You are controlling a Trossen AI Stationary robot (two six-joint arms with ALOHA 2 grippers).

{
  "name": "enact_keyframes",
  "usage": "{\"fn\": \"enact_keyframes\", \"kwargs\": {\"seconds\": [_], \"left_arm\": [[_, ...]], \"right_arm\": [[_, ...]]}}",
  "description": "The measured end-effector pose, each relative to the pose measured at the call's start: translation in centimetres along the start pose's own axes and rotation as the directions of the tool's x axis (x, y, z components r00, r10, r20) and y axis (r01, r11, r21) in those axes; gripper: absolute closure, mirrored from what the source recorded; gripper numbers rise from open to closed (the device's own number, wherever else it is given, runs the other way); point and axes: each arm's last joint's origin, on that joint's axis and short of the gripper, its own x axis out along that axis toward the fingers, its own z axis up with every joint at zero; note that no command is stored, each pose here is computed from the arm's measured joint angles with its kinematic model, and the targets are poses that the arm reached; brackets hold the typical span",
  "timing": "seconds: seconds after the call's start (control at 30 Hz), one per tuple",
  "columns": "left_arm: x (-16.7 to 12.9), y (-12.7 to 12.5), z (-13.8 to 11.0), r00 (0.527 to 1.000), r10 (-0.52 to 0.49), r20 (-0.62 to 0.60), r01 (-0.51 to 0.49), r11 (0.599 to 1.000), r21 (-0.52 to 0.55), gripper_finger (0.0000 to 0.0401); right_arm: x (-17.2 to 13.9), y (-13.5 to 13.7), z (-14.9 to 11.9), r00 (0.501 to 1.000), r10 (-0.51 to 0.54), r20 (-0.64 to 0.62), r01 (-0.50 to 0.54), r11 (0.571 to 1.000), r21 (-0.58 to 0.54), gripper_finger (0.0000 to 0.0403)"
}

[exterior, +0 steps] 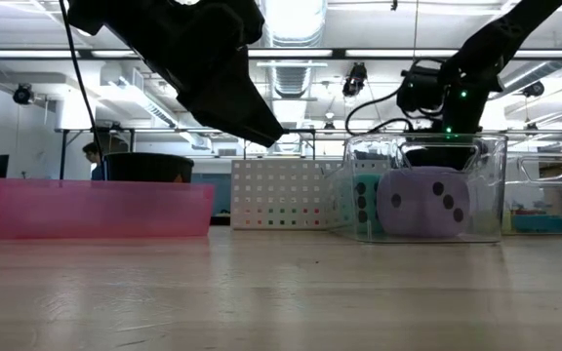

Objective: Pick & Place Toys
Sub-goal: Put the small dark yellow game piece into the right transparent bin

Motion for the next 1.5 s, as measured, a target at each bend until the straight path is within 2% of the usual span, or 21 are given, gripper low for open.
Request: {"fn": "enact_keyframes", "kwargs": {"seconds": [0.3,1.07,1.5], "left_arm": [[0.0,0.0,0.0,1.000,0.000,0.000,0.000,1.000,0.001,0.0115],[0.0,0.0,-0.1,1.000,0.001,-0.007,-0.001,1.000,0.006,0.0115],[0.0,0.0,-0.1,1.000,0.002,-0.007,-0.002,1.000,0.006,0.0115]], "right_arm": [[0.7,-0.4,0.2,0.997,0.031,-0.067,-0.031,0.999,-0.010,0.0236],[-0.3,-1.2,0.4,0.998,0.044,-0.038,-0.045,0.999,-0.004,0.0236],[-0.1,-1.2,0.0,0.998,0.040,-0.051,-0.038,0.998,0.050,0.0236]]}}
